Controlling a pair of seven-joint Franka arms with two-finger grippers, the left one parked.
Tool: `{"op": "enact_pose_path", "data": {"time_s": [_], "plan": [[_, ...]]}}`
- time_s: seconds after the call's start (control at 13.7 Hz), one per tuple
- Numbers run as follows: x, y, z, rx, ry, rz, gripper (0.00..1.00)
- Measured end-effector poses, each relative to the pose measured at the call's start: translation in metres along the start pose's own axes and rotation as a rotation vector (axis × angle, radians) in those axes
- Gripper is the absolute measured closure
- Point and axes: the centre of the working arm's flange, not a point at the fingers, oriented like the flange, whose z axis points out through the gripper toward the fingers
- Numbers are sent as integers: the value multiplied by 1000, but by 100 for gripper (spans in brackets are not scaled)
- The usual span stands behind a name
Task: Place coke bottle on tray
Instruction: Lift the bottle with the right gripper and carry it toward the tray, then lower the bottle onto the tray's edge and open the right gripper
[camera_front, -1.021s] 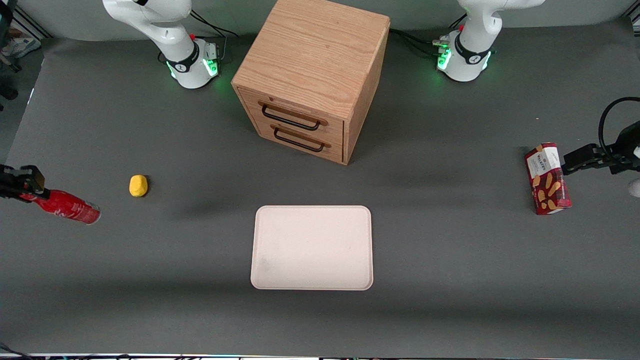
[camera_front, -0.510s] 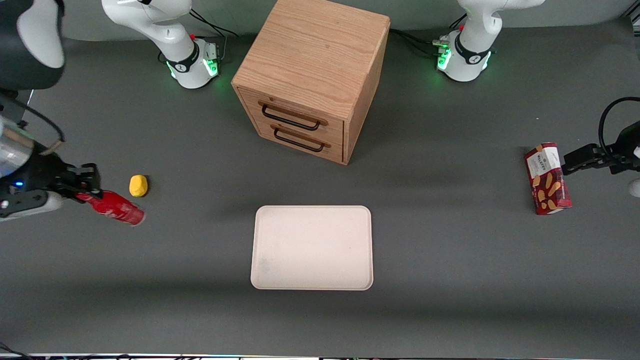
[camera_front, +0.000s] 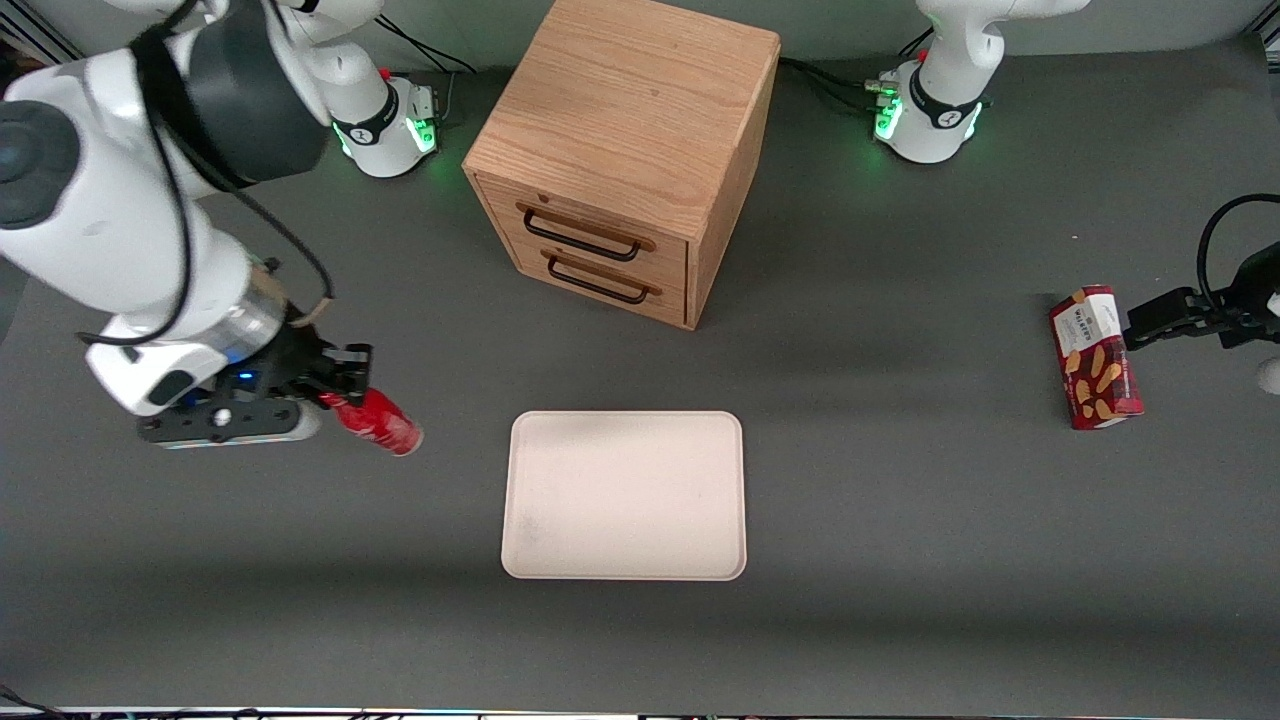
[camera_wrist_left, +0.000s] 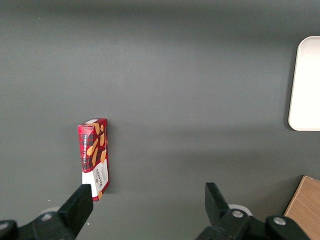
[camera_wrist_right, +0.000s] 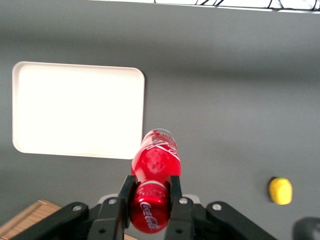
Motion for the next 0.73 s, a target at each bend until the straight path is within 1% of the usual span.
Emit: {"op": "enact_pose_path", "data": {"time_s": [0.15,0.29,0.51,0.73], "plan": [[-5,-37,8,5,0,39,68],[-7,-57,15,15,3,44,68],[1,-62,31,22,13,45,68],[15,-64,64,20,11,51,68]]}}
